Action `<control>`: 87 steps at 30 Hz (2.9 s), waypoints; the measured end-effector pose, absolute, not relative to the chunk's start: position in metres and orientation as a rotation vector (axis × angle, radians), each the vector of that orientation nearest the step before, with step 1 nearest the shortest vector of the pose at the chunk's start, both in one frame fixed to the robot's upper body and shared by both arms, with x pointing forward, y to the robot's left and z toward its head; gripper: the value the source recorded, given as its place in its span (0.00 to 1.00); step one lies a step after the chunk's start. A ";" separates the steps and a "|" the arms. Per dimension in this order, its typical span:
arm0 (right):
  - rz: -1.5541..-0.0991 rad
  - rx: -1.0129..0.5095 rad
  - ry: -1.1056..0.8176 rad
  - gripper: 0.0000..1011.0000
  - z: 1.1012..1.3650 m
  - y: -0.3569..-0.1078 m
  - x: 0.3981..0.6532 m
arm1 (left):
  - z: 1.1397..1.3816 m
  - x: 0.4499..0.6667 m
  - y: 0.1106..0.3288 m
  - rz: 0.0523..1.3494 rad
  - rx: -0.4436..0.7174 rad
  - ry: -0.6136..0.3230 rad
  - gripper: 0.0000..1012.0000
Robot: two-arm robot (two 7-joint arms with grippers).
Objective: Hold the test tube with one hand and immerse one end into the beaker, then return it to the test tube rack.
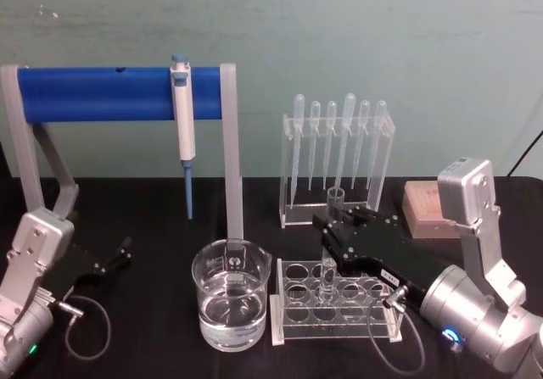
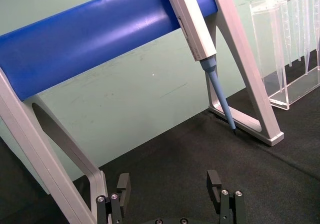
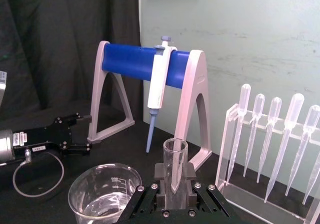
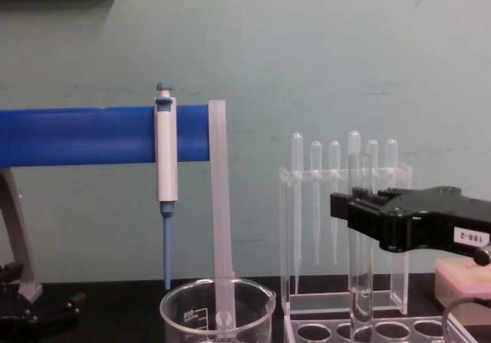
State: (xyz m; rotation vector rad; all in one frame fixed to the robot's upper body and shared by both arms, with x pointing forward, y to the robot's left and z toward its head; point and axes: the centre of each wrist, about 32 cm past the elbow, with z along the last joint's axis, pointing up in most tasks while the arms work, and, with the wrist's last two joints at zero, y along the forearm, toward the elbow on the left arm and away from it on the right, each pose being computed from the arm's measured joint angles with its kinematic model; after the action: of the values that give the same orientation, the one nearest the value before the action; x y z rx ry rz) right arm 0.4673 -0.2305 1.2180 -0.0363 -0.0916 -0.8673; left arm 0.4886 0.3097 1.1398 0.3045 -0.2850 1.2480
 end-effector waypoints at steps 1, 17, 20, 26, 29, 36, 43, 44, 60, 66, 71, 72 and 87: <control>-0.868 -0.037 -0.091 0.22 1.217 -0.231 0.467 | 1.140 0.489 0.310 1.248 0.304 -0.285 0.99; -0.871 -0.043 -0.063 0.22 1.194 -0.230 0.468 | 1.140 0.489 0.310 1.248 0.304 -0.285 0.99; -0.872 -0.047 -0.059 0.22 1.191 -0.230 0.468 | 1.140 0.489 0.310 1.248 0.304 -0.285 0.99; -0.876 -0.050 -0.050 0.26 1.187 -0.230 0.468 | 1.140 0.489 0.310 1.248 0.304 -0.285 0.99; -0.879 -0.052 -0.045 0.36 1.187 -0.231 0.468 | 1.140 0.489 0.310 1.248 0.305 -0.285 0.99; -0.911 -0.043 -0.058 0.58 1.198 -0.235 0.459 | 1.140 0.489 0.310 1.248 0.304 -0.285 0.99; -1.027 0.004 -0.117 0.81 1.217 -0.253 0.441 | 1.140 0.489 0.310 1.248 0.305 -0.285 0.99; -1.027 0.004 -0.117 0.81 1.217 -0.253 0.441 | 1.140 0.489 0.310 1.248 0.304 -0.285 0.99; -1.419 -0.233 -0.190 0.99 1.162 -0.275 0.451 | 1.140 0.489 0.310 1.248 0.304 -0.285 0.99; -1.423 -0.231 -0.227 0.99 1.150 -0.278 0.457 | 1.140 0.489 0.310 1.248 0.304 -0.285 0.99; -1.405 -0.216 -0.266 0.99 1.147 -0.282 0.460 | 1.140 0.489 0.310 1.248 0.304 -0.285 0.99; -1.404 -0.215 -0.269 0.99 1.147 -0.283 0.460 | 1.140 0.489 0.310 1.248 0.304 -0.285 0.99; -1.400 -0.218 -0.272 0.99 1.147 -0.283 0.460 | 1.140 0.489 0.310 1.248 0.304 -0.285 0.99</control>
State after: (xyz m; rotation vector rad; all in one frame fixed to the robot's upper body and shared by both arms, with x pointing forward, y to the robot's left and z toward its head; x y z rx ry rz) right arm 0.4601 -0.2827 1.1472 -0.2179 -0.2716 -1.4003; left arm 0.4886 0.3097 1.1398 0.3045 -0.2850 1.2480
